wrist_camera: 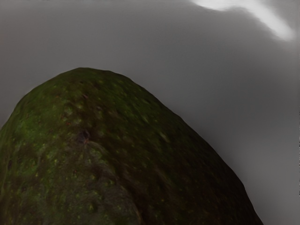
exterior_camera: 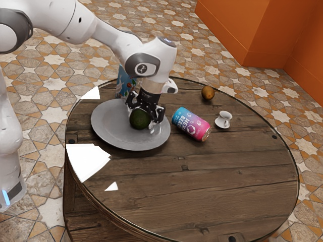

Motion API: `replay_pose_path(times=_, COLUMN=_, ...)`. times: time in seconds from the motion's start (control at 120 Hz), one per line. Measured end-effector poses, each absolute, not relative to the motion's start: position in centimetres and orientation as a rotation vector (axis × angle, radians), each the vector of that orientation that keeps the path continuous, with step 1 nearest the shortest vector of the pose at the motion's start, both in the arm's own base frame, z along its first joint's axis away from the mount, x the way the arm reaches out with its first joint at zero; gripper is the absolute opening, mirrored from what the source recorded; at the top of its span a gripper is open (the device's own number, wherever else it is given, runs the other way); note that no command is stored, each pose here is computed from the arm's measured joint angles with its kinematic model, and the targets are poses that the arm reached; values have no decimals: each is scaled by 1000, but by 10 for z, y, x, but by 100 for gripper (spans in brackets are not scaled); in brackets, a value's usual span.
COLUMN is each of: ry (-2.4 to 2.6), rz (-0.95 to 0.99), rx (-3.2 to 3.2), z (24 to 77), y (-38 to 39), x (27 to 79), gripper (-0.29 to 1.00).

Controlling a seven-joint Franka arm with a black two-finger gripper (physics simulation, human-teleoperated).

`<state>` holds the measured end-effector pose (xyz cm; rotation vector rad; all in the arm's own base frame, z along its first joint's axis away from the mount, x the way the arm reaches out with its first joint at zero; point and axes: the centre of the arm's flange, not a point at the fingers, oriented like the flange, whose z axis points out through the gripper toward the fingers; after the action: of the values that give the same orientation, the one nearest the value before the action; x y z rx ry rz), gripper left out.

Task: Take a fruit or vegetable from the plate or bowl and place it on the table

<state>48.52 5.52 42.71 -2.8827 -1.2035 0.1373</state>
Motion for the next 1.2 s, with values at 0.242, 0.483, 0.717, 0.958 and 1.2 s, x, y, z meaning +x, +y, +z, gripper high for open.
replay_pose_path(times=0.242, ry=-1203, rz=136, rx=-2884, z=427, y=56, x=485, gripper=47)
replay_pose_path(times=0.483, ry=-1210, rz=90, rx=-2865, z=451, y=60, x=492, gripper=11)
replay_pose_path(times=0.717, ry=-726, rz=-44, rx=-3016, z=551, y=-145, x=509, gripper=-3)
replay_pose_path(times=0.958, ry=-544, rz=60, rx=-3116, z=556, y=-232, x=508, gripper=26)
replay_pose_path(times=1.2, ry=-549, rz=72, rx=-3155, z=572, y=-247, x=502, gripper=55)
